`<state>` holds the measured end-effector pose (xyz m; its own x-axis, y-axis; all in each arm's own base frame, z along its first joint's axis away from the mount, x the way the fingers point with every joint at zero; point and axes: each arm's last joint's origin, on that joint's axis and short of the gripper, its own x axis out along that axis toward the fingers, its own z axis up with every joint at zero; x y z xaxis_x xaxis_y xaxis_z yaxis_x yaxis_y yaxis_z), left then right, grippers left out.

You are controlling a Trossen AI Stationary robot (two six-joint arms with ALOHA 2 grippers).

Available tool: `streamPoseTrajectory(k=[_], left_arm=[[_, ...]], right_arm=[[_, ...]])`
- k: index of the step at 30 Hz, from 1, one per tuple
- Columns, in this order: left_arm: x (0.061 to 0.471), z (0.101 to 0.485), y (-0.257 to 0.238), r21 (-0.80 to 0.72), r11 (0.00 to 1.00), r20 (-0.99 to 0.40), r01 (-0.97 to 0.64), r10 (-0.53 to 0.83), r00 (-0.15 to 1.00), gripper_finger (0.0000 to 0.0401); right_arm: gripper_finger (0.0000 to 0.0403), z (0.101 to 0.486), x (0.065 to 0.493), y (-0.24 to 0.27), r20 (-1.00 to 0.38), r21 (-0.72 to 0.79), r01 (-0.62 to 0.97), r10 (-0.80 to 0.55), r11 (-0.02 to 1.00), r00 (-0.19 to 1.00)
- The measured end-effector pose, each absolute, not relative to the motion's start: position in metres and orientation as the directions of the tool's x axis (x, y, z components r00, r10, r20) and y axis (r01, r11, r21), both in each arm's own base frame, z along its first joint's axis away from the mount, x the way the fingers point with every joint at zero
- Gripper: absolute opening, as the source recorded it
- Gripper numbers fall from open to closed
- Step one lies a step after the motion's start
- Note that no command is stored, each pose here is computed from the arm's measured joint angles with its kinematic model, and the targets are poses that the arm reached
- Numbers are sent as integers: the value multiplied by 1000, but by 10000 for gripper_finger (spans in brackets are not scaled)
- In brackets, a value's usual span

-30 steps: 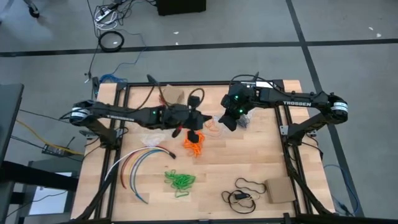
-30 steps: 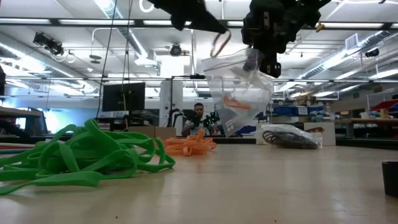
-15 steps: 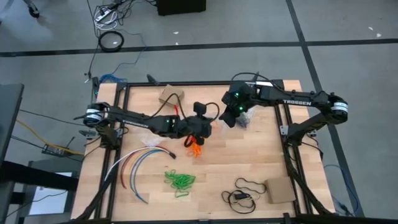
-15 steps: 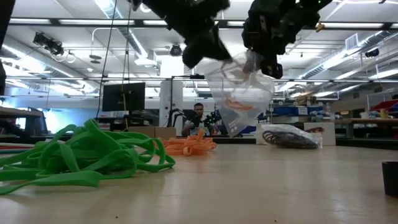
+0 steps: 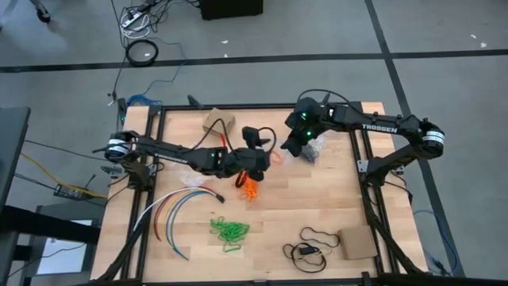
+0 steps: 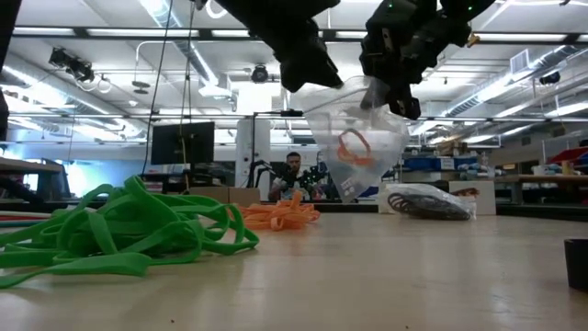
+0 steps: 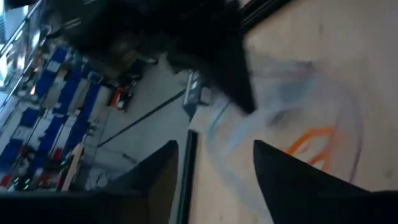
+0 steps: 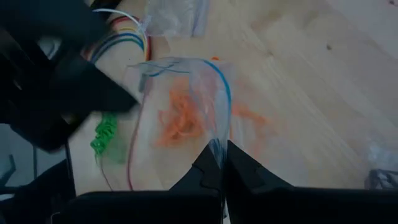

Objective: Sort rubber bands
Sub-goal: Put the orange rubber band into the transparent zip bag

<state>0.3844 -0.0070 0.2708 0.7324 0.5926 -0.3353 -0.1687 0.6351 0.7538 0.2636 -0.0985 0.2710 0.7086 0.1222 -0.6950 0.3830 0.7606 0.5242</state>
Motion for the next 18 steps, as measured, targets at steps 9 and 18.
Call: streamPoseTrajectory(k=[9,18], left_arm=[[343,290,10,545,834,-563,-84,438,701,230],[310,210,10,291,956,-811,33,228,539,227]], right_arm=[[0,269,259,-102,-713,501,364,136,785,688],[0,268,259,-102,-718,482,343,139,806,683]])
